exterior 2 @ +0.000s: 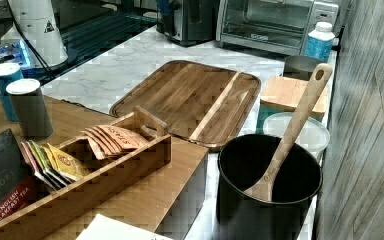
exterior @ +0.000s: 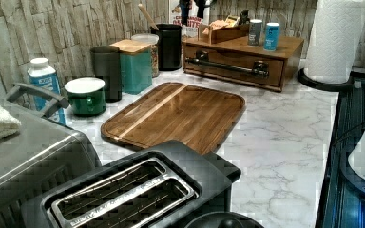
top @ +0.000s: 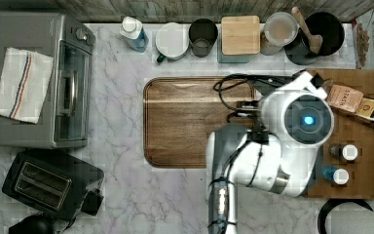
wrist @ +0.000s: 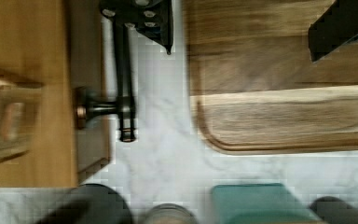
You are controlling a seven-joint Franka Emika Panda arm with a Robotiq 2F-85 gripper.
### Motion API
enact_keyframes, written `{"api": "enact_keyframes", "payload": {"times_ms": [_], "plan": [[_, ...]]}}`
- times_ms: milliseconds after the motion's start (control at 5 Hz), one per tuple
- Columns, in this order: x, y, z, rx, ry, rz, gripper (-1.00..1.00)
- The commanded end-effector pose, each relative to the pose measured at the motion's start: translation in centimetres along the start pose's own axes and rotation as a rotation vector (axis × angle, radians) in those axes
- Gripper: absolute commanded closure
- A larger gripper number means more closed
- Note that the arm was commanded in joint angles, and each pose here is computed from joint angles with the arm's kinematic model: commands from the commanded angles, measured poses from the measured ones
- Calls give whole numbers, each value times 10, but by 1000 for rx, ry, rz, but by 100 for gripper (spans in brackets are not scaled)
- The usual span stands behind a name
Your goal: Open the drawer.
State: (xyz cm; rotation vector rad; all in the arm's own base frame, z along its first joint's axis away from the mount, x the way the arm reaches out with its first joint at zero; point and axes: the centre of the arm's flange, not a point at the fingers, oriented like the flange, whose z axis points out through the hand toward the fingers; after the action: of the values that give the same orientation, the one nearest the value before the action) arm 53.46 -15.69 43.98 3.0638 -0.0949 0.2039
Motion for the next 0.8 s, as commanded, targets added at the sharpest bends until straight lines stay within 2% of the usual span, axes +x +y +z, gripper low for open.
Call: {"api": "enact_keyframes", "payload": {"times_ms": [200, 400, 800], "plan": [[-31, 51, 57, -23, -73, 51, -100], [-37, 54, 70, -33, -60, 16, -100], [-44, 57, 100, -78, -103, -19, -100]]}}
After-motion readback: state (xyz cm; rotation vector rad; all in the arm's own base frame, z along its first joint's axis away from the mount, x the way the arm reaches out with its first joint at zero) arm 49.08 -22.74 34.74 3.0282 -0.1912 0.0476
